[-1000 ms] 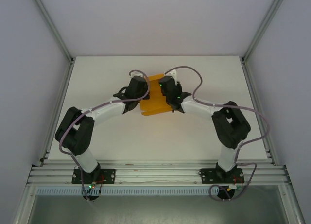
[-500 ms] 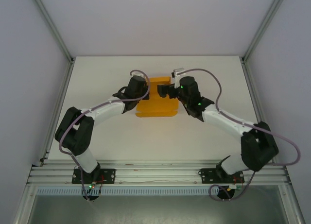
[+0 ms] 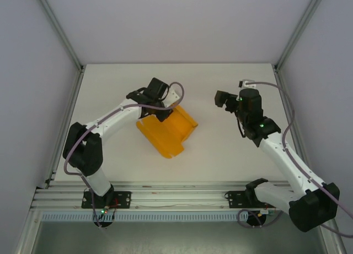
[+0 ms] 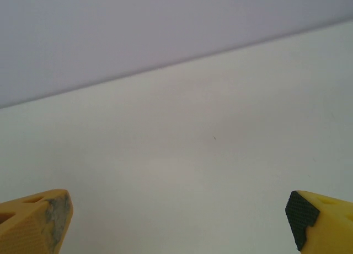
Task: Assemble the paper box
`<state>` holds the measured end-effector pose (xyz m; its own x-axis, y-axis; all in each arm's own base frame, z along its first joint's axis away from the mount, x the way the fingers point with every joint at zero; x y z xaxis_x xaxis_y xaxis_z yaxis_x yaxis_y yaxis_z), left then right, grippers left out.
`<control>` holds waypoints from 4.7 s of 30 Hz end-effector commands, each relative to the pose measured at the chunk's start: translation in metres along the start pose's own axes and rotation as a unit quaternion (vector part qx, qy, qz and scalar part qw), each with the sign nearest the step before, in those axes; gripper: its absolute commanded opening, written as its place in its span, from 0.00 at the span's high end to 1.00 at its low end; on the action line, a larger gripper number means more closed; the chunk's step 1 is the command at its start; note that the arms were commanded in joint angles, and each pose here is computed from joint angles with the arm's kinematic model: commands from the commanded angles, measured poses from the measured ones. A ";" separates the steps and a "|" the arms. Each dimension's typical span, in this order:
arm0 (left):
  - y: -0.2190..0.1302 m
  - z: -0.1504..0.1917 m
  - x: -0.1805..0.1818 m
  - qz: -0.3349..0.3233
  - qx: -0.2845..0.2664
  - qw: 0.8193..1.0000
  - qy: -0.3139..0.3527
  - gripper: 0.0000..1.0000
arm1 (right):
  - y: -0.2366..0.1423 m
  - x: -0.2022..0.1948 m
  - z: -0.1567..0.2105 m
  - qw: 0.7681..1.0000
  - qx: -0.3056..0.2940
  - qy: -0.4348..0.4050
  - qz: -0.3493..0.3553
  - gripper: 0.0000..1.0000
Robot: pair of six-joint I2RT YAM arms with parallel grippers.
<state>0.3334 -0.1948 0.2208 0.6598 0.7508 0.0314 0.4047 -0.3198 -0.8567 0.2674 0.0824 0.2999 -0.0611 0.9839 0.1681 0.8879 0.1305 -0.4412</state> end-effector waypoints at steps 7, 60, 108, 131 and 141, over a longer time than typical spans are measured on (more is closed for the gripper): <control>0.043 0.019 -0.025 -0.031 0.220 0.965 0.138 1.00 | 0.008 -0.013 0.044 0.995 0.101 -0.004 0.014 0.00; -0.105 0.003 0.090 -0.174 -0.264 0.873 -0.372 0.00 | 0.045 0.043 0.059 0.878 0.165 -0.353 -0.279 0.04; -0.065 0.075 0.068 -0.074 -0.215 0.933 -0.280 0.00 | 0.078 0.121 0.099 0.966 0.204 -0.153 0.046 0.25; 0.002 0.016 0.084 0.107 -0.033 0.994 -0.009 0.28 | 0.136 0.092 0.046 0.802 0.270 -0.460 -0.270 0.35; 0.010 0.008 0.089 0.052 -0.016 0.998 -0.044 0.85 | 0.136 0.090 0.043 0.823 0.272 -0.435 -0.245 0.88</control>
<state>0.3905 -0.1234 0.2078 0.6580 0.7417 -0.1300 0.3524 -0.4559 -0.8173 0.3640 0.1948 0.2055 -0.8778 0.4554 -0.1483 0.3262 0.3419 -0.8813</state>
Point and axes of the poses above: each hand's point on the last joint's axis, 136 mm out from that joint toward the fingers, its own y axis out along the fingers, its own x axis along the line the jaws close on, z = x × y, the point moved 9 cm from there along -y, back along the fingers, and after that the axes turned 8 degrees about -y, right-handed, at the moved point
